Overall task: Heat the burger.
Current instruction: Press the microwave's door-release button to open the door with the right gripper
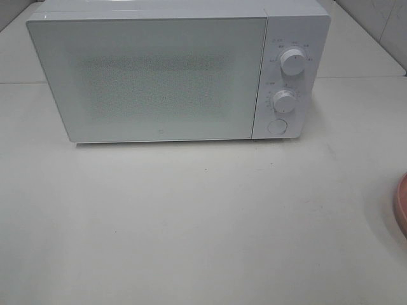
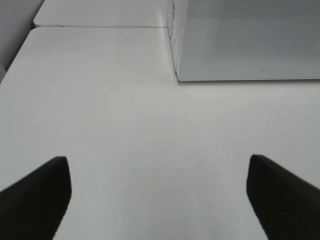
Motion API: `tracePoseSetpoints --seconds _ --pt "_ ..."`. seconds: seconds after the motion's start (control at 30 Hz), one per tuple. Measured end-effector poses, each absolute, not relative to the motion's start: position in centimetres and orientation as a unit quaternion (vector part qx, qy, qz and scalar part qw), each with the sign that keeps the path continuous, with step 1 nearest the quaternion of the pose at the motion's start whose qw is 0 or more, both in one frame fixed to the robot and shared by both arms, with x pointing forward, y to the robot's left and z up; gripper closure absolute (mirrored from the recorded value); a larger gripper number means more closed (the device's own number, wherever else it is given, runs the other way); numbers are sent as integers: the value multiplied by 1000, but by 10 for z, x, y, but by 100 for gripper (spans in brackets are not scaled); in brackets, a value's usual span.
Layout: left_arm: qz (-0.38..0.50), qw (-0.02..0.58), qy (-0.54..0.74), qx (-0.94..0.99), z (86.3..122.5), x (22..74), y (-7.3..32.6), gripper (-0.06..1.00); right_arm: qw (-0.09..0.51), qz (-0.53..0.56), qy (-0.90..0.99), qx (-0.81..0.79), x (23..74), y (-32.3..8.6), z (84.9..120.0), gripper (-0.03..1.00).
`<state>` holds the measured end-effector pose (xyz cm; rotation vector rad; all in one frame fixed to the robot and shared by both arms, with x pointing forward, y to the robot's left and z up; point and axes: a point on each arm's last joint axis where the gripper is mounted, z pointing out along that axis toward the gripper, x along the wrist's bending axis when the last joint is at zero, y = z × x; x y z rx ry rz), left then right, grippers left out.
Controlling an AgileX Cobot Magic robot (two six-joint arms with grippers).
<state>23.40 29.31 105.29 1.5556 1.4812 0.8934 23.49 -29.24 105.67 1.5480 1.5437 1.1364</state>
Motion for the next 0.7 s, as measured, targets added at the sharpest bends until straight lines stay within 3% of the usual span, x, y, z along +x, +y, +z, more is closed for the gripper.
tracePoseSetpoints --seconds 0.7 --pt "353 396 585 614 1053 234 293 7 332 435 591 593 235 -292 1057 21"
